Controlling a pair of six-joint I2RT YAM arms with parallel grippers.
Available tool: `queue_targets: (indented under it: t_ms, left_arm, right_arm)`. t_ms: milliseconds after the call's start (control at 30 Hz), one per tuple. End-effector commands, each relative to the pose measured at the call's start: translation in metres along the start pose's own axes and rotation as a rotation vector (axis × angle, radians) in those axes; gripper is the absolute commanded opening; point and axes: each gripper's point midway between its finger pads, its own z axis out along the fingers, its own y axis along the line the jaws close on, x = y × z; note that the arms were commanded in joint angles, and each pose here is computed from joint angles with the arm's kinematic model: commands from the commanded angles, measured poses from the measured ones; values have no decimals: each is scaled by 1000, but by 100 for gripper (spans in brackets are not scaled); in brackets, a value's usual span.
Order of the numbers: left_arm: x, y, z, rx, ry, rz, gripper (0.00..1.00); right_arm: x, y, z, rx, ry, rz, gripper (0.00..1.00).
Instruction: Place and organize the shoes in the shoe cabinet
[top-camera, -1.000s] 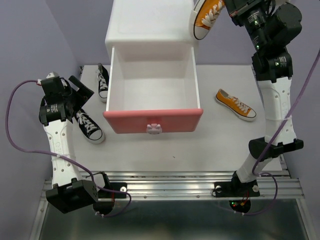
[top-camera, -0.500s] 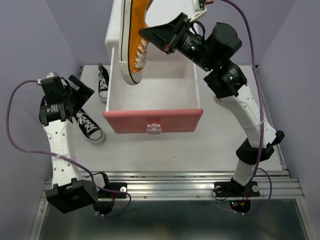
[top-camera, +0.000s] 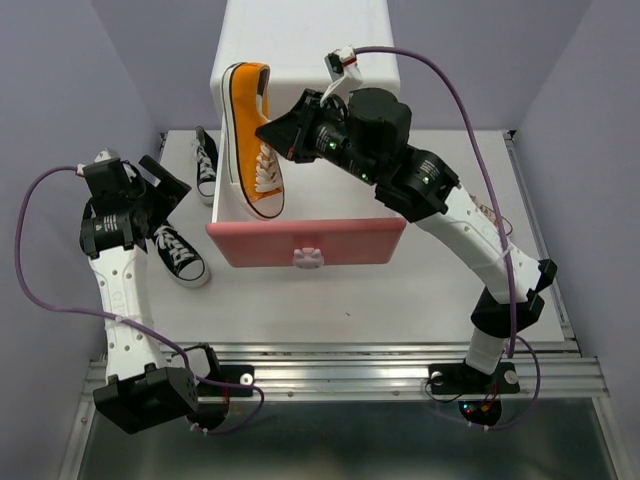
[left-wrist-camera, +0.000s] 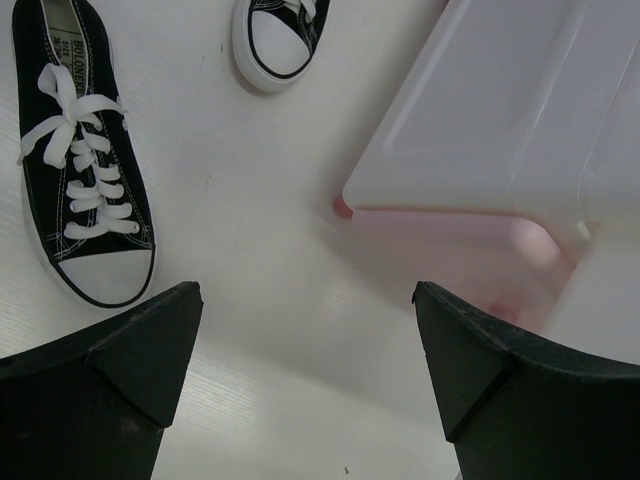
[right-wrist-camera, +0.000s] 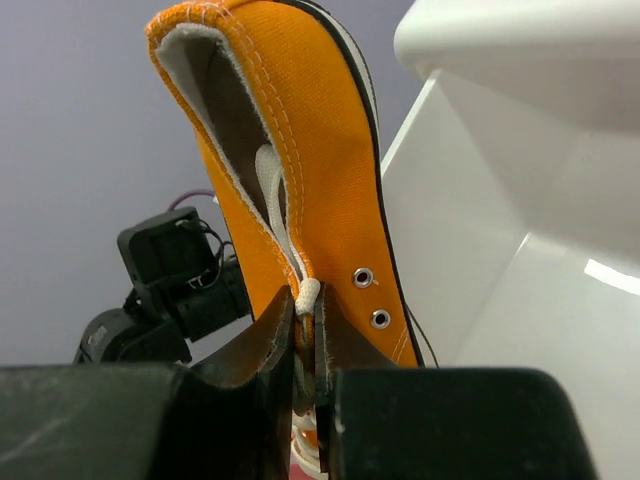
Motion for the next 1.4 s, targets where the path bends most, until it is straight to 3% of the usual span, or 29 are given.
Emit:
queue_targets:
  t_ms: [0,400,1000,1367]
  left_arm:
    - [-3,-2,-9,22,-38,11,99]
    - [8,6,-10,8,-18,27,99]
    - [14,13,-10,-12,-11,38,99]
    - [14,15,-7,-20,-15,33,99]
  right_arm:
    - [-28,25,-17,18,-146,-34,1]
    - [-6,-19,-30,314,-210,-34,1]
    - [6,-31,-16,445,-268,23,0]
    - [27,-41,-3,465,-228,-3,1]
